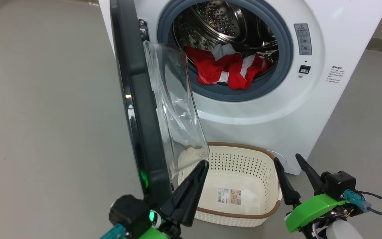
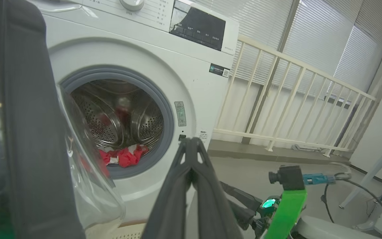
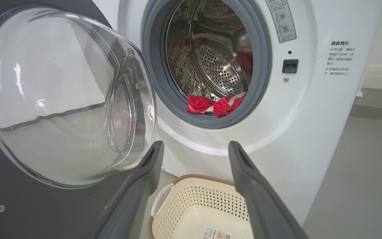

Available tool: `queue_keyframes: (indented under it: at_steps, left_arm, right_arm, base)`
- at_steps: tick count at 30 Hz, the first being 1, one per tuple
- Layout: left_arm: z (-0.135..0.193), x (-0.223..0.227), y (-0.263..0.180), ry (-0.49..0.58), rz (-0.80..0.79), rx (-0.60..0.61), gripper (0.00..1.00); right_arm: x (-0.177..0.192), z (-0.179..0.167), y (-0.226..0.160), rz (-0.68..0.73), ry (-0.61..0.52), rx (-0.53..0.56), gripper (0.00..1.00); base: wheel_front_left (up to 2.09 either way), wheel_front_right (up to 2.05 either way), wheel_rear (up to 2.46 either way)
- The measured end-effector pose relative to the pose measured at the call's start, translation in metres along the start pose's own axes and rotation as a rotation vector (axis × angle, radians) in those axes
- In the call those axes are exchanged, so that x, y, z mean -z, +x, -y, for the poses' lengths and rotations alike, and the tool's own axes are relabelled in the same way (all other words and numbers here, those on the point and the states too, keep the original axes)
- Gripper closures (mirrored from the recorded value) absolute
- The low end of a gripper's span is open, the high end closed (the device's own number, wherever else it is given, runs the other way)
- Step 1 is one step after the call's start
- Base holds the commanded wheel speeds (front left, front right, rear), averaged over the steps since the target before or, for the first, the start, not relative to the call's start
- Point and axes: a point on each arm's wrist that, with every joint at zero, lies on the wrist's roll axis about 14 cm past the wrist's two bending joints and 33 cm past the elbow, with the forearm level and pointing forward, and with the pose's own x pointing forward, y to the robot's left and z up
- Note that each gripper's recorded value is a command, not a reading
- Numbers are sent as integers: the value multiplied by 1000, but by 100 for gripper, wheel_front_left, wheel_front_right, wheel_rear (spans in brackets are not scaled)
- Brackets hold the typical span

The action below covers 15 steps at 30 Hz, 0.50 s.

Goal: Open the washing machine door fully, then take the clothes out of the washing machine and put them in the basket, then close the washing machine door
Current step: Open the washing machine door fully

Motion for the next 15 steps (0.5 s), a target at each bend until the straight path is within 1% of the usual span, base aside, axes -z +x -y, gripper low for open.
queue_keyframes:
  at_steps: [3, 5, 9, 15]
  left_arm:
    - [-11, 29, -3, -37, -119, -57, 100]
    - [-16, 40, -4, -38, -160, -86, 100]
    - [-32, 54, -9, -14, -219, -160, 100]
    - [-47, 59, -12, 18, -245, -230, 100]
  right_arm:
    - [1, 3, -1, -1, 2, 8, 0]
    - [1, 4, -1, -2, 4, 11, 0]
    - [2, 6, -1, -4, 7, 17, 0]
    - [5, 8, 0, -9, 12, 19, 0]
  base:
    - [0, 0, 0]
    - [0, 0, 0]
    - [0, 0, 0]
    - [0, 0, 0]
